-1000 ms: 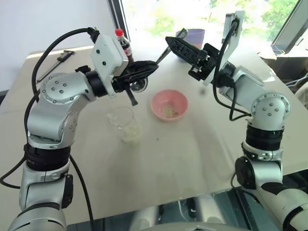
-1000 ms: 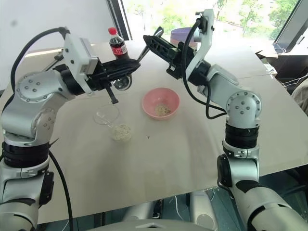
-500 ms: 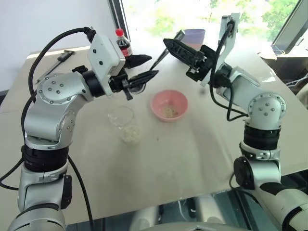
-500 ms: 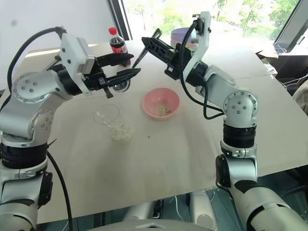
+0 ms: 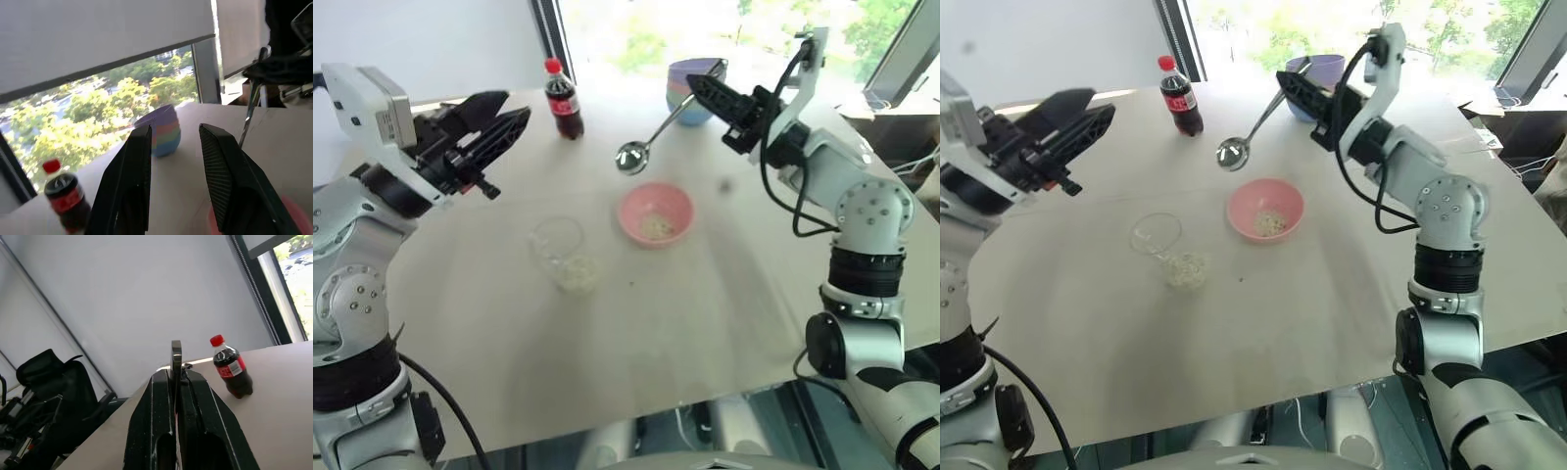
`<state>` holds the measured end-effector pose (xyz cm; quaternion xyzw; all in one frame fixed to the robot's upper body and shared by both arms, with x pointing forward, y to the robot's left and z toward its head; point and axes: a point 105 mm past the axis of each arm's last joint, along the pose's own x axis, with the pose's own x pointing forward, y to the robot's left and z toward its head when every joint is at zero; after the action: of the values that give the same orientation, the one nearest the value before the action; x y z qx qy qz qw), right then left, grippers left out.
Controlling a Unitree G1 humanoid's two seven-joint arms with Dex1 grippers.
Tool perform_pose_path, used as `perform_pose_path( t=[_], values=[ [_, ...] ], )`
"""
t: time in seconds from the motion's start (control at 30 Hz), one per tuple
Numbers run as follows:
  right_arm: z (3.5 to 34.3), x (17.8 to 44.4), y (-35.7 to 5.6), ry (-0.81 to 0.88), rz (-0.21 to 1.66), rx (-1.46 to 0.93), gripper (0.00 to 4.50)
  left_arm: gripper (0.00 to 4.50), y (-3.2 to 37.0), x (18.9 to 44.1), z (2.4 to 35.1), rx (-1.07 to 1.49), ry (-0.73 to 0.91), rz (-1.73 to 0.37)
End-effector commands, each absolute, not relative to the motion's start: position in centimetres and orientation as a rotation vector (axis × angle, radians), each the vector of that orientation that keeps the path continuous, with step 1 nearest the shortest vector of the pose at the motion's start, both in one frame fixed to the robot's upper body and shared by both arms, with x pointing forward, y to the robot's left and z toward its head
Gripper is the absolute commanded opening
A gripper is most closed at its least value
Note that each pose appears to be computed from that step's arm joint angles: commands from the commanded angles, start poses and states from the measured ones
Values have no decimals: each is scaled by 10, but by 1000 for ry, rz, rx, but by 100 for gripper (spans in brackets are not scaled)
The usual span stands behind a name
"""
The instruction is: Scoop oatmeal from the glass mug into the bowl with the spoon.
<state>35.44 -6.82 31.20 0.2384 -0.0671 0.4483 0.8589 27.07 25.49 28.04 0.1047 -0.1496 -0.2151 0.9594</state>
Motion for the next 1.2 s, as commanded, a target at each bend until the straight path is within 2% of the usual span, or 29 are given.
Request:
perform_pose_path(
  t=[0.03,0.2,0.33,0.53,0.7,1.03,1.2],
  values=[
    [320,356,-91,-183,887,505,0,161,278,241,269,223,-299,-321],
    [314,365,-108,-172,812,494,0,161,282,200,196,188,-95,-275],
    [314,368,-107,-167,808,495,0,161,279,191,167,183,-31,-269],
    [310,362,-102,-138,851,490,0,161,253,217,141,330,-22,-387],
    [308,360,-112,-127,820,454,0,161,254,246,128,365,-58,-394],
    [311,359,-122,-141,777,436,0,161,256,279,130,295,-115,-407],
    [311,359,-124,-145,763,431,0,161,250,291,138,162,-139,-447]
  ],
)
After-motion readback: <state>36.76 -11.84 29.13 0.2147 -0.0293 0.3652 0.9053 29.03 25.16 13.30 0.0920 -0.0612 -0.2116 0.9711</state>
